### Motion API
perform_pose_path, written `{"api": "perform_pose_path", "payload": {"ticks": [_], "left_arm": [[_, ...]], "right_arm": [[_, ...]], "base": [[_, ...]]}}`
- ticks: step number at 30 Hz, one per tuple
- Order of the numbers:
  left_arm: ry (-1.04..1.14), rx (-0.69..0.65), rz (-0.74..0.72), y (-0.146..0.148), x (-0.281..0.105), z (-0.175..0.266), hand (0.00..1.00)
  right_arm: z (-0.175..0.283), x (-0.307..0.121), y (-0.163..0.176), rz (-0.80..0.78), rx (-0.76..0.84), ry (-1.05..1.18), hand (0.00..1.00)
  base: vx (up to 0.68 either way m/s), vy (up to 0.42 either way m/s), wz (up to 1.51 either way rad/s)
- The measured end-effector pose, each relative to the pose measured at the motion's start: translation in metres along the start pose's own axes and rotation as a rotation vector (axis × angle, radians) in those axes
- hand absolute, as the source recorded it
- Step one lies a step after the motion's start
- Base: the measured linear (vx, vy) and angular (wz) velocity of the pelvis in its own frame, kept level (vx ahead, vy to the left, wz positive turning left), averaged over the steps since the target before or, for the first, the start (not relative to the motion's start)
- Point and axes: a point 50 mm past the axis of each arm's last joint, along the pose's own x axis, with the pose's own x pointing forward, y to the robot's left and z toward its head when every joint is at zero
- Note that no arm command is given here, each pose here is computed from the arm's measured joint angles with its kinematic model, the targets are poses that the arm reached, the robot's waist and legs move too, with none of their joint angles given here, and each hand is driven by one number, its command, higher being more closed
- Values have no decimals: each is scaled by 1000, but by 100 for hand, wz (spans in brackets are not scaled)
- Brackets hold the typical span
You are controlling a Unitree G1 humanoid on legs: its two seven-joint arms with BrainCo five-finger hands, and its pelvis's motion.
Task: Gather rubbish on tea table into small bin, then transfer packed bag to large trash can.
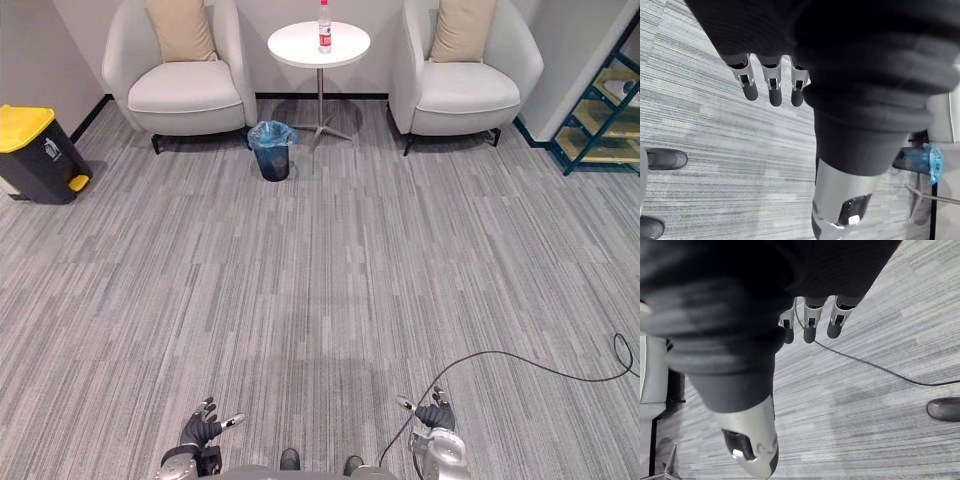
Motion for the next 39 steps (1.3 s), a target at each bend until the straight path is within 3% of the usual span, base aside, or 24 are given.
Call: {"api": "perform_pose_path", "payload": {"ticks": [20,27,32,39], "left_arm": [[-101,16,16,11,1,24,0],[-165,20,17,12,6,44,0],[-179,-30,-21,-7,7,49,0],[-178,-31,-26,-9,6,49,0]], "right_arm": [[16,6,-2,-4,26,-30,0],[48,12,-27,-56,-21,-134,0],[56,11,-25,-49,-20,-176,0],[52,7,-17,-33,15,-181,0]], "base": [[91,43,-10],[364,-67,12],[519,-242,20],[340,-86,3]]}}
